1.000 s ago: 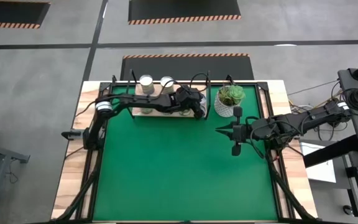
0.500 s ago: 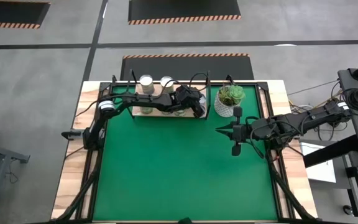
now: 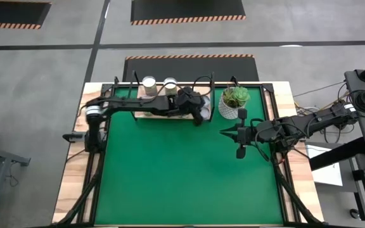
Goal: Pick and place cans onto a shelf
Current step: Adjust the cans on the shelf
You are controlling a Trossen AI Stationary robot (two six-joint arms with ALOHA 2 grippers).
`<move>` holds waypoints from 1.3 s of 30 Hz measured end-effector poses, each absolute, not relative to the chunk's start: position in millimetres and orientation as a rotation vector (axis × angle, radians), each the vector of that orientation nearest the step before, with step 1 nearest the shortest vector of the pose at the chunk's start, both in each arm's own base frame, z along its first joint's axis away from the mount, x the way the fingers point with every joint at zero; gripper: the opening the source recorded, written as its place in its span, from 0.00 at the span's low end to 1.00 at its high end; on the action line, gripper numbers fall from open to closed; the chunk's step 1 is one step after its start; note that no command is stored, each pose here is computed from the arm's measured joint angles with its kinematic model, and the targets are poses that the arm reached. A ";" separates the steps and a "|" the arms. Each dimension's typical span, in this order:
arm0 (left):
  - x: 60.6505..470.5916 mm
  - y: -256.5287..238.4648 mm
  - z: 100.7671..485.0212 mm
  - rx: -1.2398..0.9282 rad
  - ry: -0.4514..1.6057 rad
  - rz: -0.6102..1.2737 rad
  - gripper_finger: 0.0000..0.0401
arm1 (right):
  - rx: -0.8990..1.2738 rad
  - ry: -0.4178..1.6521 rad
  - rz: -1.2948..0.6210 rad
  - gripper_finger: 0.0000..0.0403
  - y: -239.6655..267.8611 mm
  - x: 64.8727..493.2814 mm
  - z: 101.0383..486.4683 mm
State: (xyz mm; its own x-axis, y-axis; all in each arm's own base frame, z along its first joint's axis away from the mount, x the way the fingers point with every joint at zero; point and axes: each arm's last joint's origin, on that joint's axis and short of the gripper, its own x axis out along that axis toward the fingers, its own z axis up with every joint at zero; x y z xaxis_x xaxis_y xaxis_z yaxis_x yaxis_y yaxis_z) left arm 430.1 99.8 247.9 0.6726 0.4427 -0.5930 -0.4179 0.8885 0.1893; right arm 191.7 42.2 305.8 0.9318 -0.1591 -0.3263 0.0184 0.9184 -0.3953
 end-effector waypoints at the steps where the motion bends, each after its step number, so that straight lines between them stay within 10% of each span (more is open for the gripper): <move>1: 424.2 91.9 255.7 0.061 0.708 0.462 0.00 | -0.397 0.362 -0.094 0.03 42.2 191.7 305.8; 20: 397.5 95.5 222.8 0.049 1.059 0.593 0.00 | -0.391 0.362 -0.095 0.03 42.2 191.8 305.6; 39: 407.2 95.4 220.5 0.046 0.987 0.592 0.00 | -0.393 0.363 -0.094 0.03 42.2 191.8 305.6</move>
State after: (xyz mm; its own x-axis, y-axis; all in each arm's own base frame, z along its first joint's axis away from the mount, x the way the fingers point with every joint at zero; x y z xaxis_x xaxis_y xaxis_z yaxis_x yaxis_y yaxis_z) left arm 407.2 95.4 220.5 0.4074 0.4899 -0.7707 -0.4491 0.8423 0.2980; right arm 191.8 42.2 305.6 0.9315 -0.1591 -0.3271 0.0201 0.9204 -0.3905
